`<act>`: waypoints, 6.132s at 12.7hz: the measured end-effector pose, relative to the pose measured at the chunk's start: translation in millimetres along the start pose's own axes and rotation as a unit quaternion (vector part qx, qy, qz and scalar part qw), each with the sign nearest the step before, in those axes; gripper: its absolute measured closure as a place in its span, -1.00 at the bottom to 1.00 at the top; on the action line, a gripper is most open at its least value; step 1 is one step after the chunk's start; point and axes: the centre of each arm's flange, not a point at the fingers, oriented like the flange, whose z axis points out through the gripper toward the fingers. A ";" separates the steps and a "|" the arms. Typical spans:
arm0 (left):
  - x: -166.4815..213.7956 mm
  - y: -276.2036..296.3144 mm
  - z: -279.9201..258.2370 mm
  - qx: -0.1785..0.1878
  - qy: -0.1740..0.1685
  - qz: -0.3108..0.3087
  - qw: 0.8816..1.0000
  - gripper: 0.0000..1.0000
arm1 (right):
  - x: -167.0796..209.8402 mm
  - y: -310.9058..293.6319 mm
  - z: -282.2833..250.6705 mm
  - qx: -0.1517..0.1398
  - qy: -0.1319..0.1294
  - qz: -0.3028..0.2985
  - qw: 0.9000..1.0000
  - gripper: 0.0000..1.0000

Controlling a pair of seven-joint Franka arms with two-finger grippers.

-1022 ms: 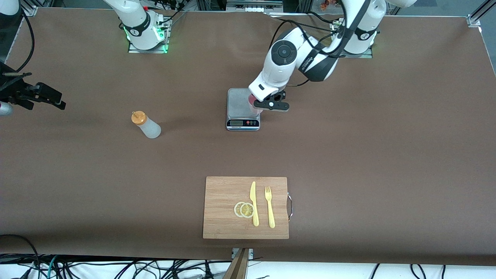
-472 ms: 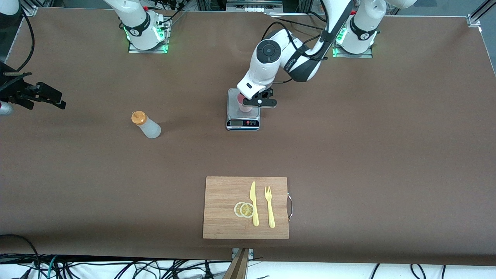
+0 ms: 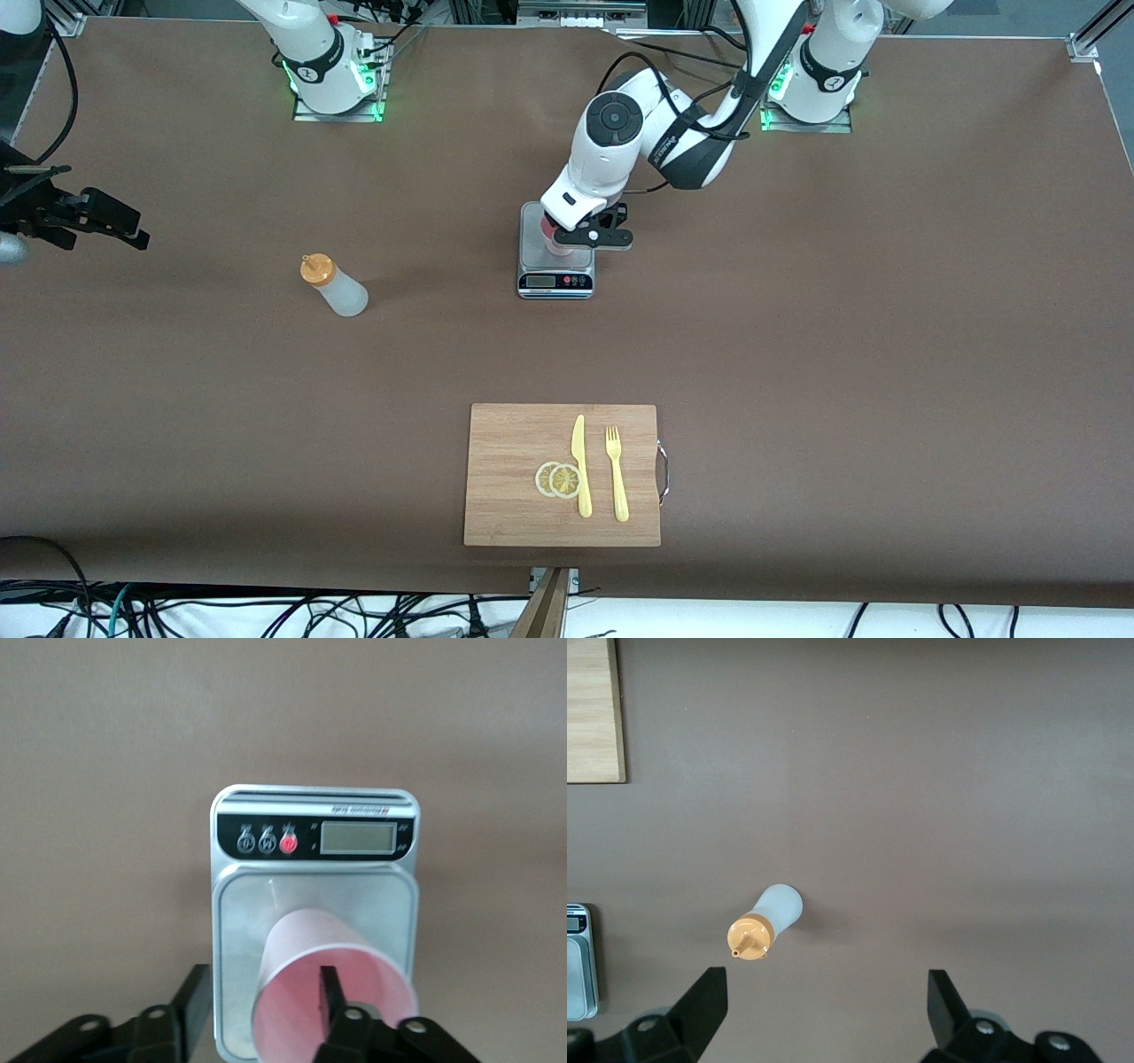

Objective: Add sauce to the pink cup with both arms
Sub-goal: 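Release the cup on the scale and withdraw the left gripper, then reach the right gripper to the white squeeze bottle, then grasp the squeeze bottle with the right gripper, then lift the bottle with the right gripper over the pink cup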

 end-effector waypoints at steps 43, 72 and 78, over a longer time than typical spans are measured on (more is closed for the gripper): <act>168.9 -402.0 -363.5 0.051 -0.028 0.014 0.998 -1.00 | -40.9 57.1 460.5 0.512 0.355 -0.593 0.511 -1.00; 173.9 -405.4 -357.2 0.051 -0.033 0.012 0.998 -1.00 | -4.1 -243.4 259.6 0.363 0.041 -0.696 0.618 -0.06; 174.0 -405.5 -357.5 0.051 -0.032 0.012 0.998 -1.00 | -32.1 -315.9 259.7 0.241 -0.044 -0.741 0.626 -0.06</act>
